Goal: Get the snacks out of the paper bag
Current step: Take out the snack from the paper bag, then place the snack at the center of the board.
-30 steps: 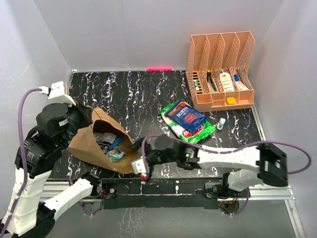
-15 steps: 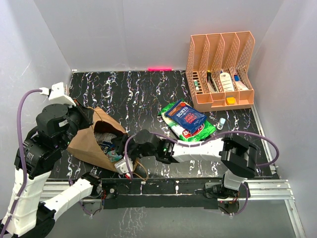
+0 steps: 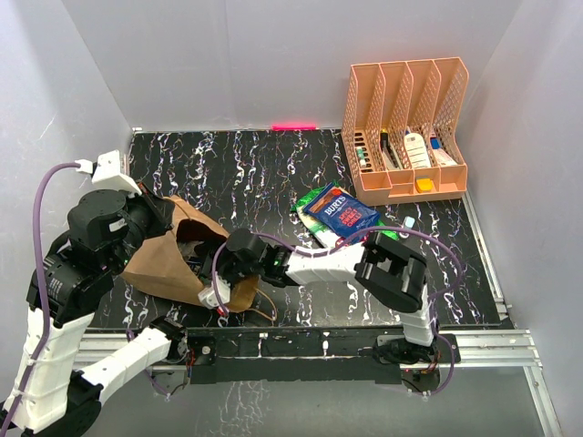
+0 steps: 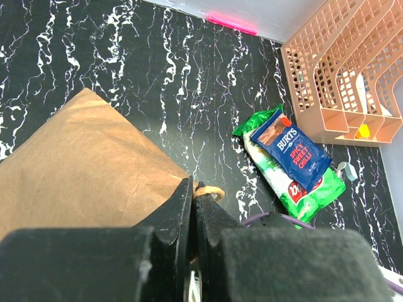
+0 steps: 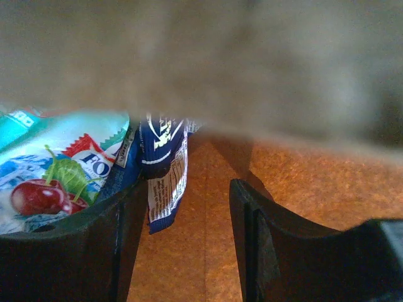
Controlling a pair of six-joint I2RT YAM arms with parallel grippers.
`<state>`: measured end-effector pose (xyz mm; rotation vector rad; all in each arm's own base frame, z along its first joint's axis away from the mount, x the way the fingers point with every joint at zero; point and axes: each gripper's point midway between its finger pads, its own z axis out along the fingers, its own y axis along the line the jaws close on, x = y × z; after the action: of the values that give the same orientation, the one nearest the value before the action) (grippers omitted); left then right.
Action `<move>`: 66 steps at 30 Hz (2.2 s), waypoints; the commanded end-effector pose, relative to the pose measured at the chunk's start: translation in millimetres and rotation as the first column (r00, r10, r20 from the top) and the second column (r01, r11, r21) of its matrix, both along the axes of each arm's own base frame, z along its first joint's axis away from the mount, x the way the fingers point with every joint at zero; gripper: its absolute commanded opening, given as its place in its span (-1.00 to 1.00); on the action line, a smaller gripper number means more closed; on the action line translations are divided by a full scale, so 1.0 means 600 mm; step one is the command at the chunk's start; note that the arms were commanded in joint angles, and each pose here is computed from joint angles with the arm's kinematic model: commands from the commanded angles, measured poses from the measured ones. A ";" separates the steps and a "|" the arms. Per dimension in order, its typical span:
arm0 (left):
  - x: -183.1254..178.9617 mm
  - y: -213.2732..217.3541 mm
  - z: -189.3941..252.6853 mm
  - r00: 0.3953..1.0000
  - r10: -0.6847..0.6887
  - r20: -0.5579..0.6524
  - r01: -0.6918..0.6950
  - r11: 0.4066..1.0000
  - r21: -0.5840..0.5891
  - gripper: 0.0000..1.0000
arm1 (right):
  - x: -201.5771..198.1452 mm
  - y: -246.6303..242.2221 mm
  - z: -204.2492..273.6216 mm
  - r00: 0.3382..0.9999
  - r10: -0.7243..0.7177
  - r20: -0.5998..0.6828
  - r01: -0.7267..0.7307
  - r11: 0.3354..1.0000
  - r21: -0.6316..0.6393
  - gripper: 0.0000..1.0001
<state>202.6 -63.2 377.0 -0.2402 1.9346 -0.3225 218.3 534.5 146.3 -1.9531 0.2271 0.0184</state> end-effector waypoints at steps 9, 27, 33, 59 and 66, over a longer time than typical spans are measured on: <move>-0.002 -0.007 0.030 0.999 -0.020 0.044 0.022 0.999 -0.038 -1.00 | 0.045 0.089 0.037 0.997 0.025 0.074 -0.033 0.993 0.116 0.17; -0.015 0.015 0.001 0.999 0.021 0.030 -0.020 1.000 -0.009 -1.00 | 0.033 0.077 0.145 0.988 0.032 -0.150 0.033 0.912 0.410 -0.85; -0.019 0.024 -0.026 0.999 0.042 0.012 -0.042 0.999 0.009 -1.00 | 0.004 0.032 0.197 0.964 0.074 -0.254 0.048 0.896 0.442 -0.85; -0.016 0.033 0.020 0.992 0.058 0.109 -0.058 0.998 -0.008 -1.00 | -0.157 -0.373 0.182 -0.464 -0.201 -0.862 0.718 0.484 -0.500 -0.85; -0.017 0.029 0.009 0.994 0.061 0.094 -0.058 0.998 -0.033 -1.00 | -0.129 -0.420 0.205 -0.595 -0.070 -0.801 0.758 0.283 -0.587 -0.85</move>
<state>190.3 -45.6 367.2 -0.2623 1.8933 -0.2792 122.3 301.7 244.2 -0.6471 2.2086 0.8500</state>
